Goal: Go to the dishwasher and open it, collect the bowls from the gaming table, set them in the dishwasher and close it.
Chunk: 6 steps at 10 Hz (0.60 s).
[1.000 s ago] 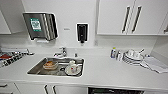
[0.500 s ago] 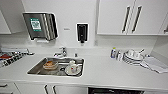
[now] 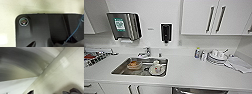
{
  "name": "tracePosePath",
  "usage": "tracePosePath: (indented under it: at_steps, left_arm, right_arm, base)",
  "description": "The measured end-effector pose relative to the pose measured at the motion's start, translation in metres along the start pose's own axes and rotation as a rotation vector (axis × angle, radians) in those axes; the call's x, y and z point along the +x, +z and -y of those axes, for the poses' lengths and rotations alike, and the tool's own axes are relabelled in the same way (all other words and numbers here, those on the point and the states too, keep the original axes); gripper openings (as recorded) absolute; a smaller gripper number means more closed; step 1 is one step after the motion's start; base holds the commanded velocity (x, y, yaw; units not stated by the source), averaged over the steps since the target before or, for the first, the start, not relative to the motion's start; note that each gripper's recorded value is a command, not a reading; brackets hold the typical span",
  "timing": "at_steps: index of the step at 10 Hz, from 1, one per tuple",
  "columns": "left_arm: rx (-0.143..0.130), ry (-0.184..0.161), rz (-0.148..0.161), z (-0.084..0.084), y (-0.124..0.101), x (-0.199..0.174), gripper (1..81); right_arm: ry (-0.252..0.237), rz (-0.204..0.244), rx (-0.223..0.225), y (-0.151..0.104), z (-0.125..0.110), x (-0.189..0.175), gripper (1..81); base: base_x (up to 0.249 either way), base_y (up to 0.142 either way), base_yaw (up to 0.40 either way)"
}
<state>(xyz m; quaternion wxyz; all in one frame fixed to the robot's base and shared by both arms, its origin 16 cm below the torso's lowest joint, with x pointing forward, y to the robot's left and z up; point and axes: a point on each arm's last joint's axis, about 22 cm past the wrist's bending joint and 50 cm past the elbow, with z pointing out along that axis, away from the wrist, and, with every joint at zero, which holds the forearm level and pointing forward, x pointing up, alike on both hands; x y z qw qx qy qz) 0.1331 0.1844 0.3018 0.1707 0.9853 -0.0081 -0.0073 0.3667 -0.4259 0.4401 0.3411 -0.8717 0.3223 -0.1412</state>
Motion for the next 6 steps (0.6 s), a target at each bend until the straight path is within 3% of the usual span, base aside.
tracePosePath:
  at_steps: [1,3,5,6]
  left_arm:
    - [0.000,0.000,0.000,0.000,0.000,0.000,81.1]
    - [-0.002,0.001,0.001,-0.002,0.001,0.000,81.1]
    - [-0.013,0.001,0.000,-0.010,0.003,0.000,81.1]
    - [-0.012,0.001,0.000,-0.010,0.003,0.000,81.1]
  right_arm:
    - [-0.120,0.007,-0.040,0.002,-0.014,-0.011,81.1]
    - [-0.309,0.063,-0.114,0.008,-0.046,-0.056,81.1]
    - [-0.444,0.108,-0.219,0.013,-0.078,-0.089,81.1]
    - [-0.486,0.137,-0.235,0.021,-0.082,-0.107,81.1]
  base:
    - [0.000,0.000,0.000]
    - [0.000,0.000,0.000]
    - [0.000,0.000,0.000]
    - [0.000,0.000,0.000]
